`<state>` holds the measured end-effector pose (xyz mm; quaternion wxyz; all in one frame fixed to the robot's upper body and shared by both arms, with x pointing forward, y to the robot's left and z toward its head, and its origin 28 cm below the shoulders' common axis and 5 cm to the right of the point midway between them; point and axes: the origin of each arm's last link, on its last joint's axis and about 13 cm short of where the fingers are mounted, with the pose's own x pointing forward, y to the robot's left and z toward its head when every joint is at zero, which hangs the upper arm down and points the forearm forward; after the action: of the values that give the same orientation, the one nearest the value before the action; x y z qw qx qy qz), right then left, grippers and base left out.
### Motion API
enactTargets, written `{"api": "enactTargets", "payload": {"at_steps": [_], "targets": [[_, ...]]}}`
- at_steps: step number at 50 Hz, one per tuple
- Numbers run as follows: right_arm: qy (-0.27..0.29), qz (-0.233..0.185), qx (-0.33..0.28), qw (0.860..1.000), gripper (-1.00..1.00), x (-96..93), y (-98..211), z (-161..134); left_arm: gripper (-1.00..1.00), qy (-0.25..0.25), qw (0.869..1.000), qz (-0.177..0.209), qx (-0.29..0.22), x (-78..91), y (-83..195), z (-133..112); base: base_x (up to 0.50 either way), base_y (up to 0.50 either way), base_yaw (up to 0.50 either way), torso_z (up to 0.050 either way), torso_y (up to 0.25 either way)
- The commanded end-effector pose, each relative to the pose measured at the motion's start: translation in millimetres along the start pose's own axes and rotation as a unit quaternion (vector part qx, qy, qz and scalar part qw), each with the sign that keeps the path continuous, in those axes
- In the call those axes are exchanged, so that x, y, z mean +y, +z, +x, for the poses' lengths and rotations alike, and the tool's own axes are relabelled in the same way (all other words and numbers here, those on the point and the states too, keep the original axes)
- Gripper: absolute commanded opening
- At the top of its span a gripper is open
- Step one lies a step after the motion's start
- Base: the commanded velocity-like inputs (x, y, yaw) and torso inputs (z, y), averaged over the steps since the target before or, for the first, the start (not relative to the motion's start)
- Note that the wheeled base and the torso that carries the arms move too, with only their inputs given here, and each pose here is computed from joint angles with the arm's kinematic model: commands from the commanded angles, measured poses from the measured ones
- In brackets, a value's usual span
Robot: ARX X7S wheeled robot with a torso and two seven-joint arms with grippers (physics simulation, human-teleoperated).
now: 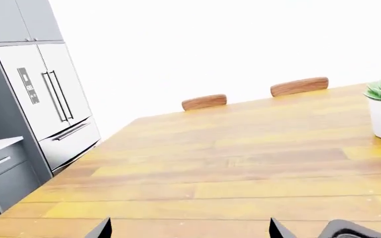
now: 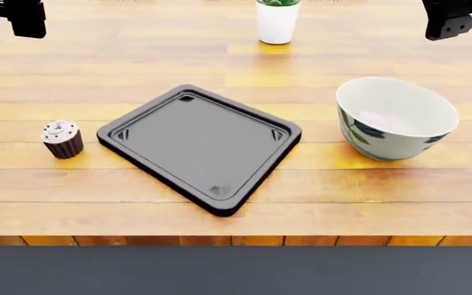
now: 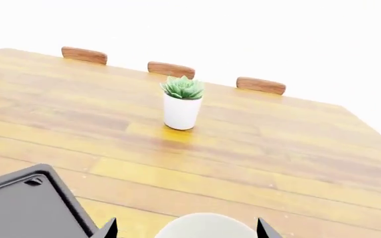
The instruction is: Pick up the bowl with donut and place it on the tray. Pick up the cupcake and place it on the tray.
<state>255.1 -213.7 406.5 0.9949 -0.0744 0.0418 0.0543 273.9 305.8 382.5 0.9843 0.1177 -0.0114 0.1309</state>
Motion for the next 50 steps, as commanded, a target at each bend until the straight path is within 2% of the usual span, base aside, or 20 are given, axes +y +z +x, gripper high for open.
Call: {"api": "enactTargets", "payload": {"at_steps": [1,9,17,24,30,34,40,45,50], "targets": [[0.001,0.004,0.009,1.000,1.00,-2.5,-2,-4,1.00,0.002,1.000,-0.001,0.004,3.4,0,-3,0.50,0.00,0.00,0.000,0.000],[0.000,0.005,0.014,1.000,1.00,-3.5,-1,-7,1.00,-0.001,1.000,-0.002,0.009,5.2,2,-6,0.50,0.00,0.00,0.000,0.002],[-0.010,-0.011,0.016,1.000,1.00,-2.9,-1,-9,1.00,0.002,1.000,0.006,0.015,6.1,0,-6,0.50,0.00,0.00,0.000,0.001],[-0.015,-0.010,0.016,1.000,1.00,-4.3,-2,-10,1.00,0.004,1.000,0.006,0.018,7.7,-1,-7,0.02,0.04,0.00,0.000,0.001],[-0.013,0.002,0.006,1.000,1.00,-6.1,-3,-12,1.00,0.007,1.000,0.003,0.020,10.1,-2,-8,0.13,0.50,0.00,0.000,0.000],[-0.029,0.017,0.005,0.999,1.00,-8.1,-3,-12,1.00,0.010,1.000,0.002,0.020,10.8,-2,-8,0.17,0.50,0.00,0.000,0.000],[-0.084,0.031,0.043,0.995,1.00,-14.8,-7,-12,1.00,0.009,1.000,0.005,0.024,9.9,-3,-8,0.00,0.00,0.00,0.000,0.000],[-0.111,0.051,0.107,0.987,1.00,-21.5,-2,-35,1.00,0.008,1.000,0.009,0.028,9.5,-2,-8,0.00,0.00,0.00,0.000,0.000],[-0.139,0.050,0.130,0.980,1.00,-27.6,7,-66,1.00,0.007,1.000,0.009,0.029,9.4,0,-9,0.00,0.00,0.00,0.000,0.000]]}}
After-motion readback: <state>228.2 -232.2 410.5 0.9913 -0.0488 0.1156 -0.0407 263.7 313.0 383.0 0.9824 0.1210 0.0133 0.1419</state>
